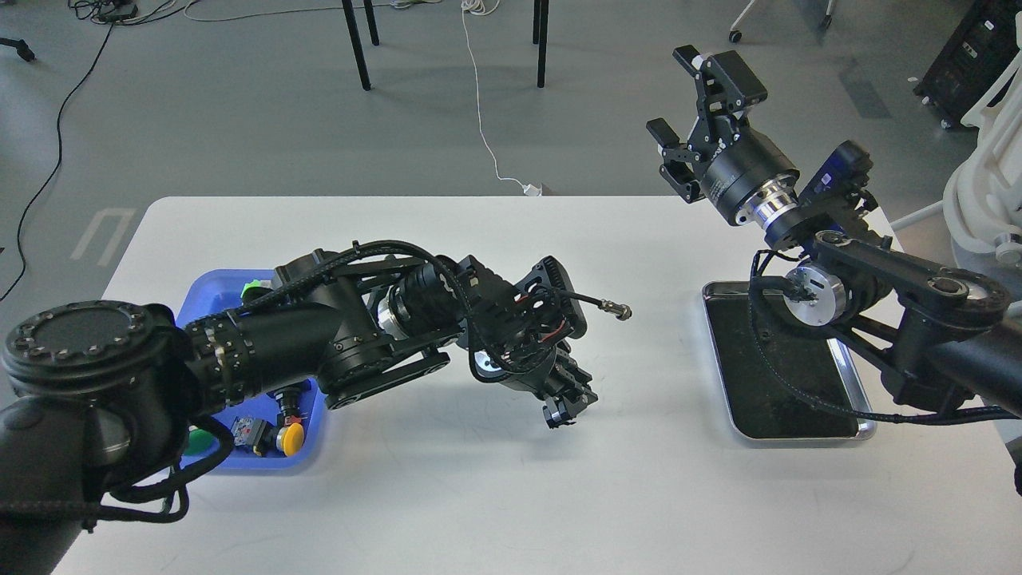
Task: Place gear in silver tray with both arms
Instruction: 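Carry the second black gear to the table center and release it, then reach the right gripper toward the second black gear on the table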
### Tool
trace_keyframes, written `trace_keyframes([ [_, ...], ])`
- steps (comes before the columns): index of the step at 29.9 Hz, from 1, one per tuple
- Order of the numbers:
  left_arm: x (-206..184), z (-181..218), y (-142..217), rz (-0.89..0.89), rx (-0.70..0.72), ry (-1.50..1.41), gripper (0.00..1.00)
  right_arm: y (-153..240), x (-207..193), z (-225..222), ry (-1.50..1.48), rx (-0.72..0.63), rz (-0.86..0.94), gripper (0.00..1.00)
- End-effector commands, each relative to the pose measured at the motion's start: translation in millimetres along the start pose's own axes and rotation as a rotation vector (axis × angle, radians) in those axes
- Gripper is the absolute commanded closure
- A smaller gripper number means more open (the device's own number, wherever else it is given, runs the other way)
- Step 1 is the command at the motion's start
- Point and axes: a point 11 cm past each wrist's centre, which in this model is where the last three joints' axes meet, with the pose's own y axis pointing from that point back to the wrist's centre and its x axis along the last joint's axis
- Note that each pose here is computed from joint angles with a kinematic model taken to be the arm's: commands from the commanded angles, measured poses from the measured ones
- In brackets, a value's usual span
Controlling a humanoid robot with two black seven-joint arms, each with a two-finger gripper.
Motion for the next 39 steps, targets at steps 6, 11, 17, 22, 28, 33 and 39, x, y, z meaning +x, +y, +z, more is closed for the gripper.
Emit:
trace_keyframes([
  [6,-9.4,-2.2,-2.6,-0.031,0.006,0.003,0.81,2.7,3.1,4.2,-0.001,-0.009,0.007,0.02],
  [11,-11.0,-2.0,-3.3,-0.034,0.005,0.005,0.65,3.5,3.4,5.6,-0.002,-0.012,0.01,0.02],
  [17,-7.8,-2.4,-2.0,-0.024,0.005,0.007,0.24,3.7,3.9,5.4,-0.001,-0.012,0.01,0.02],
  [22,6.4,-0.3,6.9,0.044,-0.03,0.065,0.18,6.0,8.3,4.7,0.003,-0.013,0.016,0.02],
  [28,-4.3,-50.8,82.5,0.327,-0.052,0.446,0.11,27.8,30.4,15.4,0.006,-0.048,0.056,0.02],
  [33,-51.9,-84.2,127.6,0.739,-0.091,0.904,0.09,58.1,43.0,42.1,-0.018,-0.116,0.083,0.02],
  [39,-108.4,-86.3,173.9,1.134,-0.224,1.345,0.07,79.6,37.2,62.4,0.035,-0.184,-0.002,0.01],
])
